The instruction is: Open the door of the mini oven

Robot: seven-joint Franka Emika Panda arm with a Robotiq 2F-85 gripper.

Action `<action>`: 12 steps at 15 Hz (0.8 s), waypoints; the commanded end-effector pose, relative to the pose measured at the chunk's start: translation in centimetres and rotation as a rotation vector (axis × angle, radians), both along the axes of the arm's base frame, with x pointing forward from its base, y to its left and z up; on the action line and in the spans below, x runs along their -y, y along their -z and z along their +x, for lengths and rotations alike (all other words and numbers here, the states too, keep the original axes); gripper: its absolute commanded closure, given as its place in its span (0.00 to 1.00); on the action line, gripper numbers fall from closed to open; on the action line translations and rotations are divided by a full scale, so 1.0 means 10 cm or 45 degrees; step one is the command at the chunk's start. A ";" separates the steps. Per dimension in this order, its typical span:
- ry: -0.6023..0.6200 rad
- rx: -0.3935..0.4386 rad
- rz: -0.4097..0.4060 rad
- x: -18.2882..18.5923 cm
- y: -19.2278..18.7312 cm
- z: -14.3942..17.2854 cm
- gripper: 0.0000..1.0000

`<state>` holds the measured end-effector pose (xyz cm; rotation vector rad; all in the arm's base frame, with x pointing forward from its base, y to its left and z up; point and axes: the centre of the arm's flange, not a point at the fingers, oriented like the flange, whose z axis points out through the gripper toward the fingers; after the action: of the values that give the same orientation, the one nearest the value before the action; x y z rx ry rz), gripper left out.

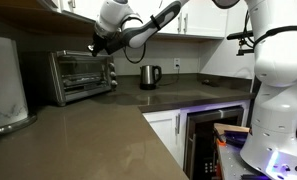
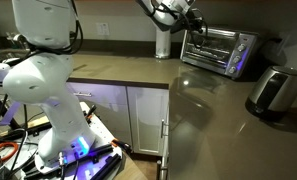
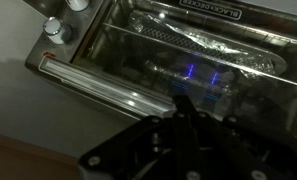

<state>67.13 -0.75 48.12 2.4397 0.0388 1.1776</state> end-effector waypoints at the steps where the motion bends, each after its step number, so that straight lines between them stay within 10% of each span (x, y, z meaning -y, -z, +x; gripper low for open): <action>1: 0.021 0.048 -0.102 0.01 -0.21 -0.10 1.00; 12: 0.010 0.204 -0.202 0.30 -0.23 0.22 1.00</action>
<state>67.49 -3.51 51.07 2.2167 0.0874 1.2597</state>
